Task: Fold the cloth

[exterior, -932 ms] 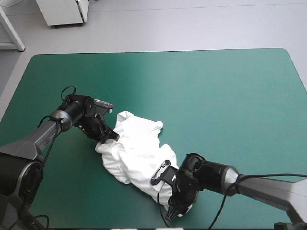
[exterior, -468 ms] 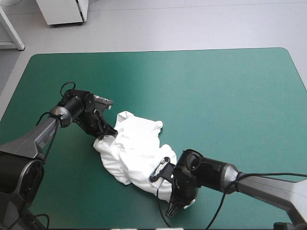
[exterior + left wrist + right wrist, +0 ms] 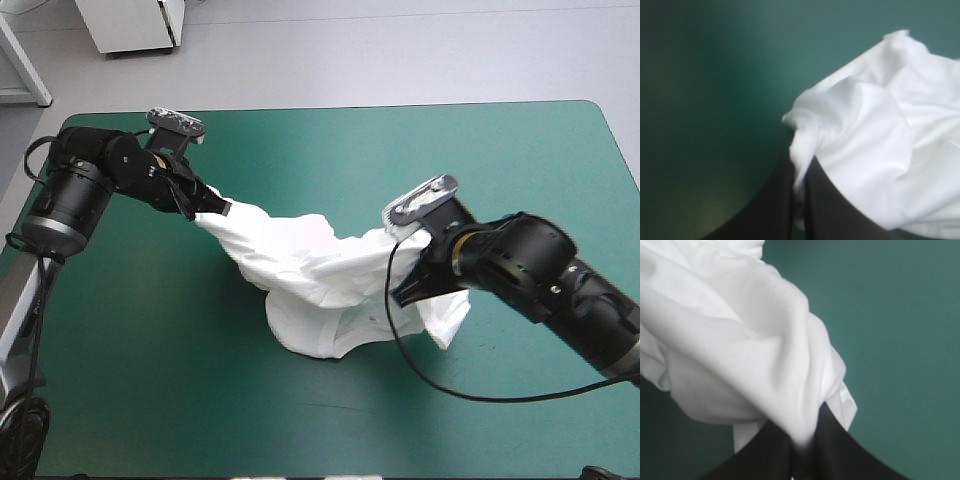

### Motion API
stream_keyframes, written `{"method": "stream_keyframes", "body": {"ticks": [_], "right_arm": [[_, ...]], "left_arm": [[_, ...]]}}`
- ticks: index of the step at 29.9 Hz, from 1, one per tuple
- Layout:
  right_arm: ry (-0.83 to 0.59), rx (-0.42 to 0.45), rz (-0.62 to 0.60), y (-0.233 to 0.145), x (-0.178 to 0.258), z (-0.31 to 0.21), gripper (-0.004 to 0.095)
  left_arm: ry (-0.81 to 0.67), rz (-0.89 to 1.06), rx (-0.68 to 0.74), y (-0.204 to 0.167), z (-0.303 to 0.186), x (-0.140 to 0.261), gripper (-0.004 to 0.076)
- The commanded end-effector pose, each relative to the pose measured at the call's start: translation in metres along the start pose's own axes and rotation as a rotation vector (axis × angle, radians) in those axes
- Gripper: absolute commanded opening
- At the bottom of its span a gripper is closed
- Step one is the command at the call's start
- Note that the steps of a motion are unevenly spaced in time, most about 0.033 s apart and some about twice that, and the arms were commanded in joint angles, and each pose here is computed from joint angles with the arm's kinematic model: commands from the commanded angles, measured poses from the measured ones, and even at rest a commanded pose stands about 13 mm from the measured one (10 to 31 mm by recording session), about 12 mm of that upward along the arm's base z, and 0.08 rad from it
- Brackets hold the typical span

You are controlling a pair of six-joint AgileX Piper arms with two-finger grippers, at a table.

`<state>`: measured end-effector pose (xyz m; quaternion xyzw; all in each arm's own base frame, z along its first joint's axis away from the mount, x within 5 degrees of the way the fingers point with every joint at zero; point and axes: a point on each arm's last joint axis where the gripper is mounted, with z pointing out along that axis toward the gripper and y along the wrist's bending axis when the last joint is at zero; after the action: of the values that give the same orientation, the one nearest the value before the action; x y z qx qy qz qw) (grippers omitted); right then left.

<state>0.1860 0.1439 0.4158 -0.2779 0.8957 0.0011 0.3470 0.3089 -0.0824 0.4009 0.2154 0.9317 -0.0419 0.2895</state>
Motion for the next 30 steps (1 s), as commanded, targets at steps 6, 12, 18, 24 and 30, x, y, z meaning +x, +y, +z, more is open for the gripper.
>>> {"method": "stream_keyframes", "body": {"ticks": [6, 12, 18, 24, 30], "right_arm": [[-0.442, 0.164, 0.102, -0.065, -0.043, -0.087, -0.0019], [-0.644, 0.188, 0.111, -0.076, -0.058, -0.140, -0.0019], [-0.768, 0.115, 0.125, -0.077, -0.057, -0.185, -0.0019], [-0.644, 0.019, 0.133, -0.071, -0.045, -0.189, -0.0019], [-0.532, -0.084, 0.123, -0.057, -0.050, -0.156, -0.0019]], "left_arm": [[-0.422, 0.028, -0.042, -0.008, -0.124, -0.027, -0.0009], [-0.685, 0.076, 0.027, -0.022, -0.197, -0.033, -0.0009], [-0.791, 0.121, 0.076, -0.035, -0.249, -0.020, -0.0009], [-0.859, 0.145, 0.097, -0.044, -0.280, -0.003, -0.0009], [-0.686, 0.089, 0.191, -0.043, -0.231, -0.012, -0.0009]]}}
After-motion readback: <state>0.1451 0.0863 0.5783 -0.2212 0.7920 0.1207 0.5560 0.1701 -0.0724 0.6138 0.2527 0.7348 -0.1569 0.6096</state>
